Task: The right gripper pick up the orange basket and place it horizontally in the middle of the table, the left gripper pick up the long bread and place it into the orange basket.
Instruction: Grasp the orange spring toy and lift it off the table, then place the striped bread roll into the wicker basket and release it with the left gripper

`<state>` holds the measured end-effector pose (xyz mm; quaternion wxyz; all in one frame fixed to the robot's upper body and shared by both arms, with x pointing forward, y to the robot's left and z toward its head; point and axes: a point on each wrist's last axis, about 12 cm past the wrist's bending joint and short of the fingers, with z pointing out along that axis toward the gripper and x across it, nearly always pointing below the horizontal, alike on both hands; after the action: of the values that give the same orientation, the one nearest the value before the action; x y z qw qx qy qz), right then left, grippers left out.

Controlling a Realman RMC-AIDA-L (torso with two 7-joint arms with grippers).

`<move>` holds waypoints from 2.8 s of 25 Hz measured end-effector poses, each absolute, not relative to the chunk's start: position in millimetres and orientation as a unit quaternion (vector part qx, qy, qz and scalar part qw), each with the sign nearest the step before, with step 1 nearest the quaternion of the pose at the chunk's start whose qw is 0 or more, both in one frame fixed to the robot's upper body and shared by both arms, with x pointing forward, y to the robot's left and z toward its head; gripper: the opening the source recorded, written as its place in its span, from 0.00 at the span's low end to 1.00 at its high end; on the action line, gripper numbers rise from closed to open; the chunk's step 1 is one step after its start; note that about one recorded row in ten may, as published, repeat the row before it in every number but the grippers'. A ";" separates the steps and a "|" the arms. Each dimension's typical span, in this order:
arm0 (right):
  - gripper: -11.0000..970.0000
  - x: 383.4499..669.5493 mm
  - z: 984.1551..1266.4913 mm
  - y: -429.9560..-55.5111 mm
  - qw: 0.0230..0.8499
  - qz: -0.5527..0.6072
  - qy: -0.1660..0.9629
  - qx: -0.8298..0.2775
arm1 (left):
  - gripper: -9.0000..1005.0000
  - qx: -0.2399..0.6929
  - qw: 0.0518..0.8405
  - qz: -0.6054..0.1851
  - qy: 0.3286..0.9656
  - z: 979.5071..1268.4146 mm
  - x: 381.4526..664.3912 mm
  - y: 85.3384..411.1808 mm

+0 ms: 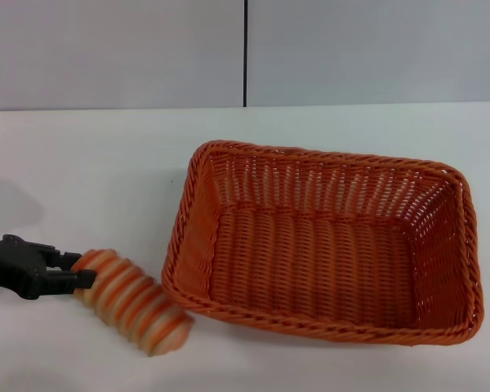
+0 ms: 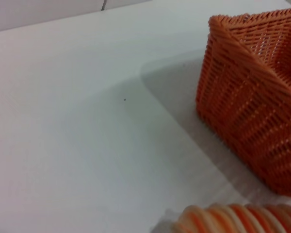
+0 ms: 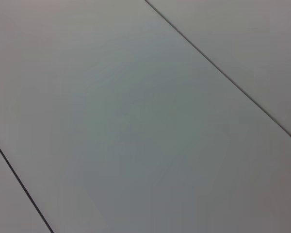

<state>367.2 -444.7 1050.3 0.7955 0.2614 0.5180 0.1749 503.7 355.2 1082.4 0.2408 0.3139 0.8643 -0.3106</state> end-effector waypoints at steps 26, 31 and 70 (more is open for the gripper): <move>0.44 369.7 1049.6 -443.5 0.794 0.181 0.516 0.267 | 0.26 0.291 0.264 -0.280 0.876 1081.2 508.1 363.8; 0.44 369.8 1048.9 -442.6 0.793 0.181 0.516 0.268 | 0.21 0.259 0.295 -0.266 0.880 1081.9 511.3 371.2; 0.44 385.8 1043.5 -427.3 0.786 0.209 0.509 0.281 | 0.10 0.268 0.441 -0.529 0.674 1086.1 528.9 242.7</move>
<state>385.8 -427.3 1043.5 0.7864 0.2811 0.5089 0.2089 528.9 242.7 1086.1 0.4409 0.2676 0.6738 -0.5291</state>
